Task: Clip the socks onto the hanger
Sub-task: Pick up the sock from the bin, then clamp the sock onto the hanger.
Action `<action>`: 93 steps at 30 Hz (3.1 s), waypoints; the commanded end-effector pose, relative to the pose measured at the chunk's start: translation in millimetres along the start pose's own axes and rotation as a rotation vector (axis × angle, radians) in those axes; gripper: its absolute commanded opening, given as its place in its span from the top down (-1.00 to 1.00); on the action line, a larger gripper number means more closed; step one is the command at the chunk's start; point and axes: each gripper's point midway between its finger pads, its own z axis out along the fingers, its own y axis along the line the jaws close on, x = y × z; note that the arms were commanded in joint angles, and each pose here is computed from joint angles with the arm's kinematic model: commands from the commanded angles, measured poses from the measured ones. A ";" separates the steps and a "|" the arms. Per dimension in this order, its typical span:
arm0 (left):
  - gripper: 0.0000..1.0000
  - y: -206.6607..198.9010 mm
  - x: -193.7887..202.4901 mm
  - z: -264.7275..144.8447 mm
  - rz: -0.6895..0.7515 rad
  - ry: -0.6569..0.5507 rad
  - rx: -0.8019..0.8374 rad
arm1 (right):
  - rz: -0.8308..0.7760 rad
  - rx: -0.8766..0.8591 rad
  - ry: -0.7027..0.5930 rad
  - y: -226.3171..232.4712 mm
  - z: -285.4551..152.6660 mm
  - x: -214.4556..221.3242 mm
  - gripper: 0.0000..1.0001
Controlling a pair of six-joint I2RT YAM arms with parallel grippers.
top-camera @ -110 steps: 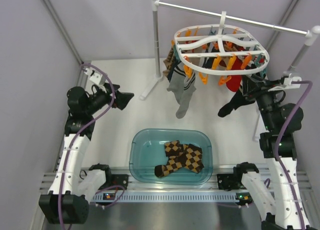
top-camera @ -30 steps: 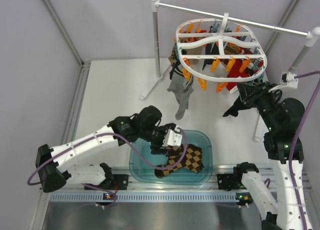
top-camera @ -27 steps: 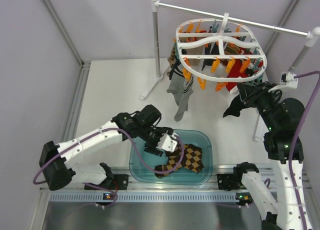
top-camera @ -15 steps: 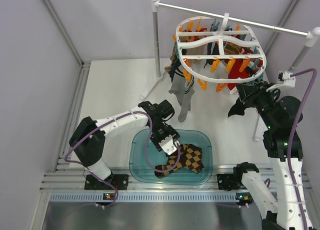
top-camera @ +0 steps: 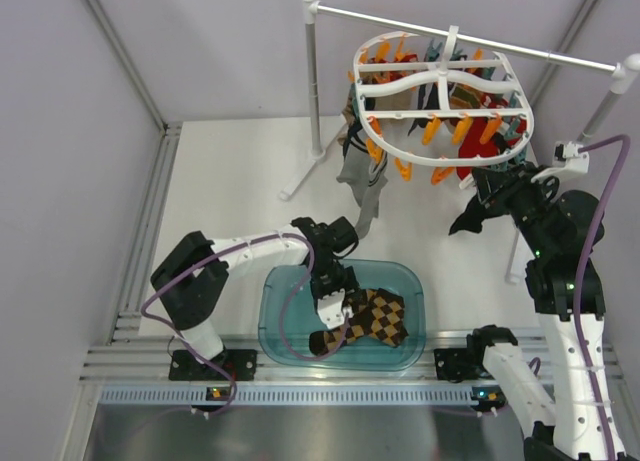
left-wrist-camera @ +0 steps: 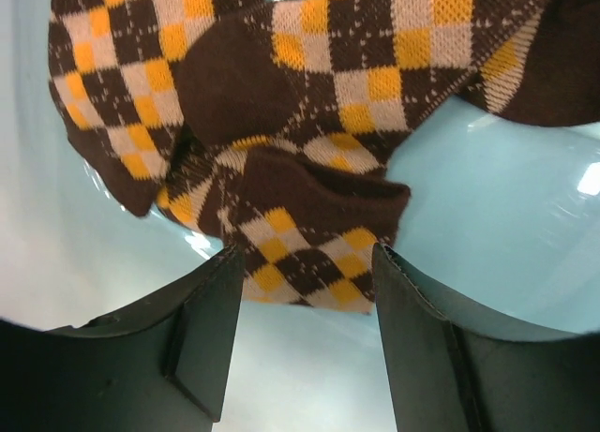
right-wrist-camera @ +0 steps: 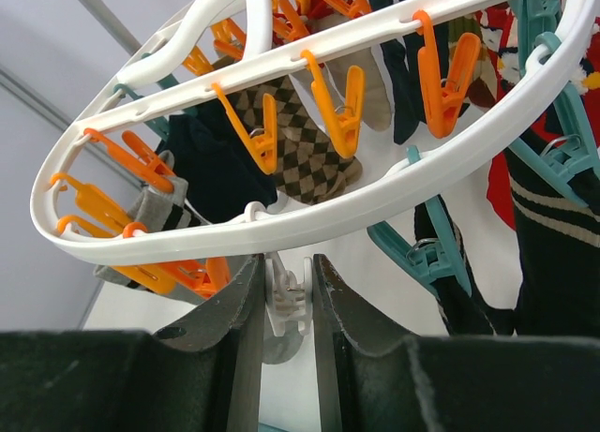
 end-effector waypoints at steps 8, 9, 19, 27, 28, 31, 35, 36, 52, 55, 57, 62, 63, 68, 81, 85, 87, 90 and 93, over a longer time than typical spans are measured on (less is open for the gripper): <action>-0.11 8.0 -0.5 23.0 0.085 -0.035 0.028 | -0.027 0.005 -0.011 -0.9 -0.5 -6.7 1.00; -0.07 4.7 0.5 24.0 0.087 -0.031 0.039 | -0.029 0.010 -0.013 -1.7 -0.4 -7.1 1.00; 0.82 -10.3 -16.7 6.0 0.030 -0.039 0.087 | -0.039 0.018 -0.013 -3.1 -2.2 -7.4 1.00; 1.00 -6.3 -45.3 -31.2 -0.069 -0.046 -0.007 | -0.042 0.014 -0.028 0.6 -4.1 -15.0 1.00; 1.00 -3.1 -47.9 -35.8 -0.084 -0.045 -0.026 | -0.040 0.011 -0.035 2.2 -4.8 -17.7 1.00; 1.00 12.7 -61.0 -56.0 -0.207 -0.062 -0.126 | -0.035 0.010 -0.040 3.4 -4.3 -20.3 1.00; 1.00 51.6 -81.1 -92.1 -0.393 -0.132 -0.297 | -0.015 0.008 -0.047 5.7 -2.6 -24.5 1.00; 1.00 57.9 -89.3 -99.3 -0.436 -0.174 -0.322 | -0.011 0.008 -0.051 5.9 -2.0 -25.3 1.00; 1.00 215.6 -173.8 -308.0 -0.767 -0.773 -1.138 | 0.086 -0.023 -0.073 18.7 -1.2 -37.7 1.00; 1.00 229.4 -173.8 -303.8 -0.769 -0.784 -1.156 | 0.089 -0.023 -0.072 18.1 -0.7 -36.3 1.00; 1.00 236.2 -168.3 -290.1 -0.800 -0.770 -1.154 | 0.089 -0.022 -0.074 17.9 -0.9 -36.5 1.00; 1.00 243.8 -153.8 -256.1 -0.795 -0.735 -1.187 | 0.093 -0.019 -0.084 17.6 -1.7 -38.1 1.00; 1.00 245.7 -150.8 -252.9 -0.807 -0.734 -1.201 | 0.095 -0.020 -0.085 17.9 -1.9 -38.1 1.00; 1.00 257.2 -122.3 -235.7 -0.886 -0.714 -1.279 | 0.095 -0.017 -0.092 17.6 -3.2 -39.5 1.00; 1.00 271.8 -108.5 -240.9 -0.819 -0.674 -1.374 | 0.102 -0.024 -0.080 17.6 -0.7 -35.5 1.00; 1.00 274.2 -109.7 -243.1 -0.797 -0.669 -1.378 | 0.102 -0.026 -0.068 16.9 -0.3 -31.5 1.00; 1.00 275.9 -109.2 -244.1 -0.792 -0.668 -1.380 | 0.105 -0.032 -0.063 18.0 -0.2 -30.3 1.00; 1.00 278.5 -108.5 -242.7 -0.787 -0.662 -1.380 | 0.103 -0.034 -0.063 18.3 0.0 -30.8 1.00; 1.00 279.4 -107.4 -242.4 -0.781 -0.656 -1.379 | 0.102 -0.036 -0.067 19.2 -0.4 -32.3 1.00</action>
